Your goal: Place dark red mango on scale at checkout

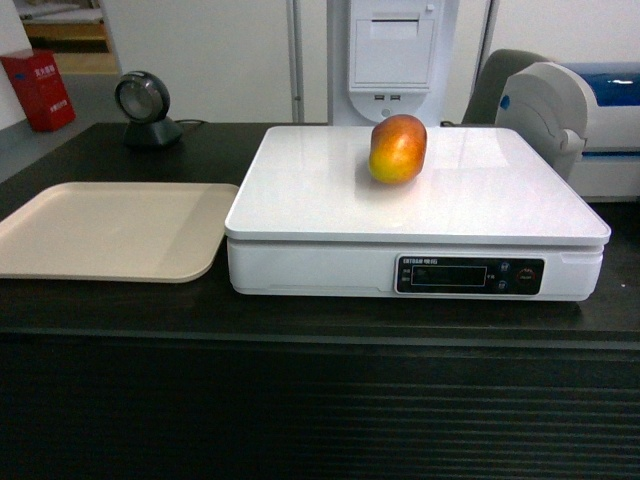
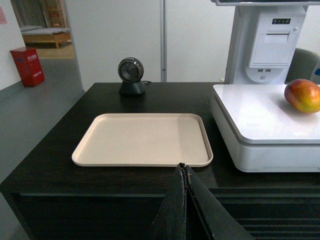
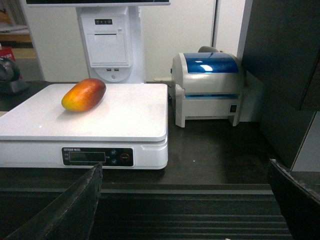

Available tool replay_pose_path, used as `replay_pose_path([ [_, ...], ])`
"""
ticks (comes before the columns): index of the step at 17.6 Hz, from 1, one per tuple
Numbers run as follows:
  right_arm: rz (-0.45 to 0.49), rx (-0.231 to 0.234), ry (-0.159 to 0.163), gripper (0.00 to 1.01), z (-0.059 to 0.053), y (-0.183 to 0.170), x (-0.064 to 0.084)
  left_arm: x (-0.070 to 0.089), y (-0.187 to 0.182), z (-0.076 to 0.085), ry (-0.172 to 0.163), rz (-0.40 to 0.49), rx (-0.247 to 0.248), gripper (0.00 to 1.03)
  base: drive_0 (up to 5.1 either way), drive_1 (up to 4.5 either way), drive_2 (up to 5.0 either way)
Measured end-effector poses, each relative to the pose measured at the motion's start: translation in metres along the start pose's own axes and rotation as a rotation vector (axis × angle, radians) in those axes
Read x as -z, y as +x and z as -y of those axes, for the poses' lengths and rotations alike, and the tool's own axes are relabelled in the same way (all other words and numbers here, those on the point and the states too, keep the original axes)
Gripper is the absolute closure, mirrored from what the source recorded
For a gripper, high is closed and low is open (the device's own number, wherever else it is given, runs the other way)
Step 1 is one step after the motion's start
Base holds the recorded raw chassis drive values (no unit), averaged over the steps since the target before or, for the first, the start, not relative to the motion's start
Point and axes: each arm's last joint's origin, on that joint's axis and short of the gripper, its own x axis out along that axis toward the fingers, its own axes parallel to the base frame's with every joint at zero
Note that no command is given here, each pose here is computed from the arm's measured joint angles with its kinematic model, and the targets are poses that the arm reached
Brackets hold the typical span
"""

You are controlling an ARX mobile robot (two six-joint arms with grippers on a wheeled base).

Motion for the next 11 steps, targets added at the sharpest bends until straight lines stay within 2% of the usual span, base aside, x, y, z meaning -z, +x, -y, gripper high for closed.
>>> replay_pose_path([
  [2, 0.0, 0.0, 0.0, 0.03, 0.0, 0.0, 0.0, 0.0051, -0.0065, -0.0001, 0.0, -0.043, -0.001, 1.01, 0.0, 0.0, 0.0],
  [4, -0.001, 0.0, 0.0, 0.03, 0.0, 0.0, 0.0001, -0.0002, -0.0113, 0.0, 0.0, 0.011, -0.001, 1.01, 0.0, 0.0, 0.0],
  [6, -0.002, 0.0, 0.0, 0.03, 0.0, 0.0, 0.0001, 0.0035, -0.011, -0.0001, 0.0, -0.015, -0.002, 1.01, 0.0, 0.0, 0.0],
  [11, 0.0, 0.0, 0.0, 0.03, 0.0, 0.0, 0.0, 0.0031, -0.011, -0.0001, 0.0, -0.011, -0.001, 1.01, 0.0, 0.0, 0.0],
])
